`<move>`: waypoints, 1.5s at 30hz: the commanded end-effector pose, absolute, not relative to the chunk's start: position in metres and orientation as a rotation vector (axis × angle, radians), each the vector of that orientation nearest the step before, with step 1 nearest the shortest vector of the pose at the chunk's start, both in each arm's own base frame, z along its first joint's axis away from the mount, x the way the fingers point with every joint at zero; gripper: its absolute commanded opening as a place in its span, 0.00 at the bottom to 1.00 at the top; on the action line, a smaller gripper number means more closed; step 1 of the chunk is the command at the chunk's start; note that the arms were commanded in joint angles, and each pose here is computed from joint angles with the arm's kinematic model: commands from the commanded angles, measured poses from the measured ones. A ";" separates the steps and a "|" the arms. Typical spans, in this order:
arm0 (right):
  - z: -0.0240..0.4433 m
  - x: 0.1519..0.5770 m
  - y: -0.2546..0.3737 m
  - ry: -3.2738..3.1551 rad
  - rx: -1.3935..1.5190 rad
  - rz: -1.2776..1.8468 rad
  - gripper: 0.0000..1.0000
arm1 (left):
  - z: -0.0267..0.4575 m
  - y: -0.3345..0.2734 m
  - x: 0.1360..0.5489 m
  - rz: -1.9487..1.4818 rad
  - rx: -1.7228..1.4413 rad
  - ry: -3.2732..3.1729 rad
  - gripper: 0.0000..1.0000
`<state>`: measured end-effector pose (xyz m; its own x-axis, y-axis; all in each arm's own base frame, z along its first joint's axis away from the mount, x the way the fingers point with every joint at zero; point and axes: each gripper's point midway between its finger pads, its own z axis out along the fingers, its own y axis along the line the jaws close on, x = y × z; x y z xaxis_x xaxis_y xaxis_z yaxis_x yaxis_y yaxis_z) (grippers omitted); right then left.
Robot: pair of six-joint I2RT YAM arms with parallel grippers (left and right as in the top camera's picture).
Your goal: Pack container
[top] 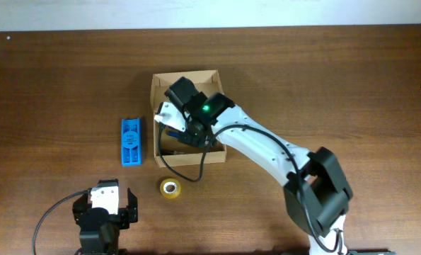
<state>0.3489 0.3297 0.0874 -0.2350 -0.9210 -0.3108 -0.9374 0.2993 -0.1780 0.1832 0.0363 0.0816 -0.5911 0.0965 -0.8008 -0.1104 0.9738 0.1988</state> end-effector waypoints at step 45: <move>0.262 0.221 0.214 2.260 -1.008 0.323 0.99 | 0.080 0.038 0.183 0.297 -0.009 2.184 1.00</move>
